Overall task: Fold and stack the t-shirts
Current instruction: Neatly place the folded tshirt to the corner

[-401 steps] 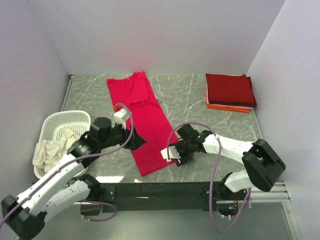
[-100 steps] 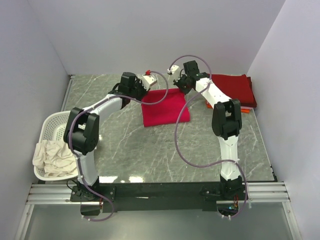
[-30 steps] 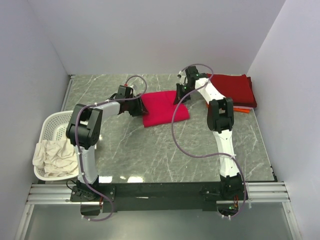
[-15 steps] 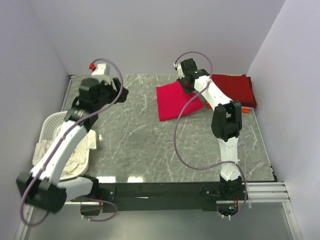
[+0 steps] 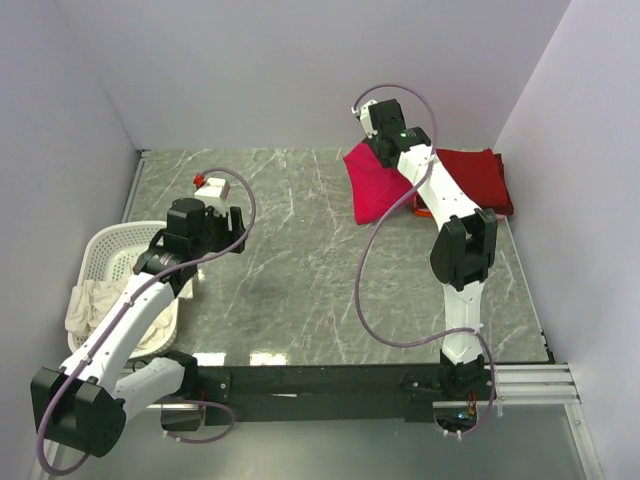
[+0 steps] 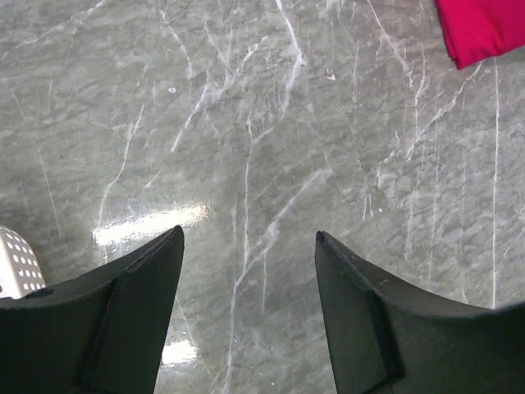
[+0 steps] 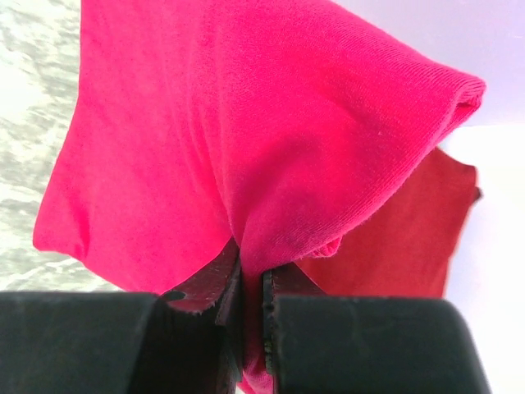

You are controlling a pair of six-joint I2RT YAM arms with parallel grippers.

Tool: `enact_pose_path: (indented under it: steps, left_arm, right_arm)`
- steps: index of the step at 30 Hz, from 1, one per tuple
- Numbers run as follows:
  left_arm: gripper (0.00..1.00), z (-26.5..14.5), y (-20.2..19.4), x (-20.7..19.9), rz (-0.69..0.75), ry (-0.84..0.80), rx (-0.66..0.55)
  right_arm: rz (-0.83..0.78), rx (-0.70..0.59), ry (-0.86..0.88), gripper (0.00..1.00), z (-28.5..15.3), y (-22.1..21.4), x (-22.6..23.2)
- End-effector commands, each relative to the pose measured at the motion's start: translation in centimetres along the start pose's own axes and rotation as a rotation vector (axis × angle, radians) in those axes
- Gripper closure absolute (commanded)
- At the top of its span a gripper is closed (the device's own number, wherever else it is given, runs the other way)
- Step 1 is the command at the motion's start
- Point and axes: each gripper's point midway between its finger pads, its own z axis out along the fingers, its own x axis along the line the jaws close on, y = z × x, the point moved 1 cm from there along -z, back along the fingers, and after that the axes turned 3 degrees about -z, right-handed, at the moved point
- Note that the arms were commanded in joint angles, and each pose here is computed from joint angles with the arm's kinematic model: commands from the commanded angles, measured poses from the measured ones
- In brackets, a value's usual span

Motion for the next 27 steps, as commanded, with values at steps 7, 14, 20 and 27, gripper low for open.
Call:
enact_pose_path:
  steps: [7,14,20,27]
  left_arm:
    - [0.3,-1.3,2.6,-0.9,0.037,-0.047,-0.099]
    - [0.3,-1.3,2.5,-0.8,0.039,-0.042,-0.089]
    - [0.3,-1.2,2.4,-0.8,0.041,-0.039,-0.085]
    - [0.3,-1.1,2.3,-0.7,0.041,-0.039,-0.082]
  right_arm:
    - [0.027,-0.185,-0.206,1.0,-8.9,4.8,-8.2]
    - [0.036,-0.22,-0.243,1.0,-11.6,5.0,-10.2]
    - [0.051,-0.247,-0.287,1.0,-13.9,4.9,-12.2]
    - [0.052,-0.25,-0.317,1.0,-15.7,4.0,-13.6]
